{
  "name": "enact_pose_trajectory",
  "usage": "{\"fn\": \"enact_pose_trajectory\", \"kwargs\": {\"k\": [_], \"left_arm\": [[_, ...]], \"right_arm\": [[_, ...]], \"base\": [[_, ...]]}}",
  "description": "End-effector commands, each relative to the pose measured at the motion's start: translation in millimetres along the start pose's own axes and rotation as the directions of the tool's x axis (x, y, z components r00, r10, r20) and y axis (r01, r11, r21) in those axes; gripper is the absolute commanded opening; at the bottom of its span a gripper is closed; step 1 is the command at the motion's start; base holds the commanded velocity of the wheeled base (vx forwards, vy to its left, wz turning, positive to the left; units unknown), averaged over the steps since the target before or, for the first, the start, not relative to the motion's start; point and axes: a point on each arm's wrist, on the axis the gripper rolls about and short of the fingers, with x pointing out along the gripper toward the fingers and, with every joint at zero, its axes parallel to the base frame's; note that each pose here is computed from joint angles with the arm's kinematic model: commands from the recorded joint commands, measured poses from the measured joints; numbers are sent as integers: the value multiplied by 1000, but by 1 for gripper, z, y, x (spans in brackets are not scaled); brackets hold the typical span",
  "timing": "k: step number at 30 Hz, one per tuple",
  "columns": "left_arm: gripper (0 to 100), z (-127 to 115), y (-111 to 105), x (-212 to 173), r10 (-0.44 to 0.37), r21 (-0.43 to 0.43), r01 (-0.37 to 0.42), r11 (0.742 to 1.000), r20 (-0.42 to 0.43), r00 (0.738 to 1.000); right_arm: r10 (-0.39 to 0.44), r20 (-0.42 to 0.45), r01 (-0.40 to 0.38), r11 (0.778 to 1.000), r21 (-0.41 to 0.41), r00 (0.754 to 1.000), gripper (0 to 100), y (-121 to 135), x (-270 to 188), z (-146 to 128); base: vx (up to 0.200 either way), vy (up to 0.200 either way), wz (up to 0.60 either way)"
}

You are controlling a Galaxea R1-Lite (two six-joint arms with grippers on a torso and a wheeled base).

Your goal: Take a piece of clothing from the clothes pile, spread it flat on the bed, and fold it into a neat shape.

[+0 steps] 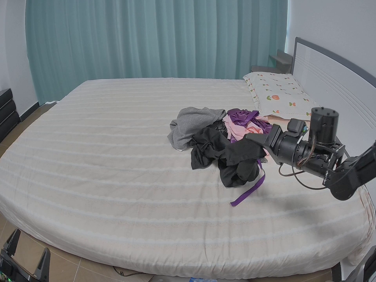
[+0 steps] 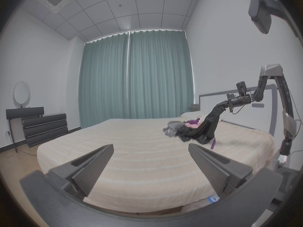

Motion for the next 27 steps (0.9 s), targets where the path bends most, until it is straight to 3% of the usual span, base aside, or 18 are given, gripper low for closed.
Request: {"fn": "enact_pose_trajectory", "kwargs": {"k": [1, 4, 7, 11, 13, 15, 16, 18, 19, 20, 21, 24, 26, 27], "left_arm": [[100, 74, 0, -9, -53, -87, 71, 994, 196, 979], [100, 90, 0, -1, -97, -66, 108, 992, 162, 982], [100, 94, 2, 33, -145, -57, 144, 988, -16, 989], [100, 88, 3, 65, -194, -92, 179, 980, -190, 962], [100, 88, 2, 71, -222, -101, 204, 974, -218, 950], [100, 80, -2, 94, -297, -137, 266, 954, -336, 894], [100, 78, -3, 97, -307, -143, 273, 951, -351, 885], [100, 69, -8, 113, -344, -166, 302, 939, -432, 834], [100, 69, -9, 114, -346, -167, 303, 938, -435, 832], [100, 67, -13, 123, -373, -180, 327, 928, -463, 804], [100, 67, -13, 123, -373, -180, 327, 928, -463, 804], [100, 54, -26, 151, -421, -204, 371, 906, -542, 727], [100, 45, -34, 165, -439, -212, 391, 895, -574, 692], [100, 44, -35, 166, -439, -213, 392, 895, -576, 689]], "right_arm": [[212, 94, -206, 976, -64, 973, 0, 66, -51, 19], [262, 113, -254, 964, -80, 958, 0, 81, -58, 24], [301, 129, -291, 952, -94, 945, 0, 92, -69, 28], [334, 119, -323, 941, -100, 935, 0, 101, -75, 25], [339, 119, -328, 939, -101, 933, 0, 103, -76, 25], [351, 122, -339, 934, -109, 928, 0, 106, -79, 25], [353, 120, -342, 934, -108, 928, 0, 106, -79, 25], [365, 108, -354, 929, -110, 925, 0, 110, -78, 21], [365, 108, -354, 929, -110, 925, 0, 110, -78, 21], [367, 104, -356, 928, -109, 925, 0, 110, -79, 20], [367, 104, -356, 928, -109, 925, 0, 110, -79, 20], [375, 91, -365, 925, -108, 923, 0, 112, -78, 17], [376, 90, -366, 924, -108, 922, 0, 113, -78, 17], [376, 90, -366, 924, -108, 922, 0, 113, -78, 17]], "base": [[0, 0, 0], [0, 0, 0], [0, 0, 0], [0, 0, 0], [0, 0, 0], [0, 0, 0], [0, 0, 0], [0, 0, 0], [0, 0, 0], [0, 0, 0], [0, 0, 0], [0, 0, 0], [0, 0, 0], [0, 0, 0]]}}
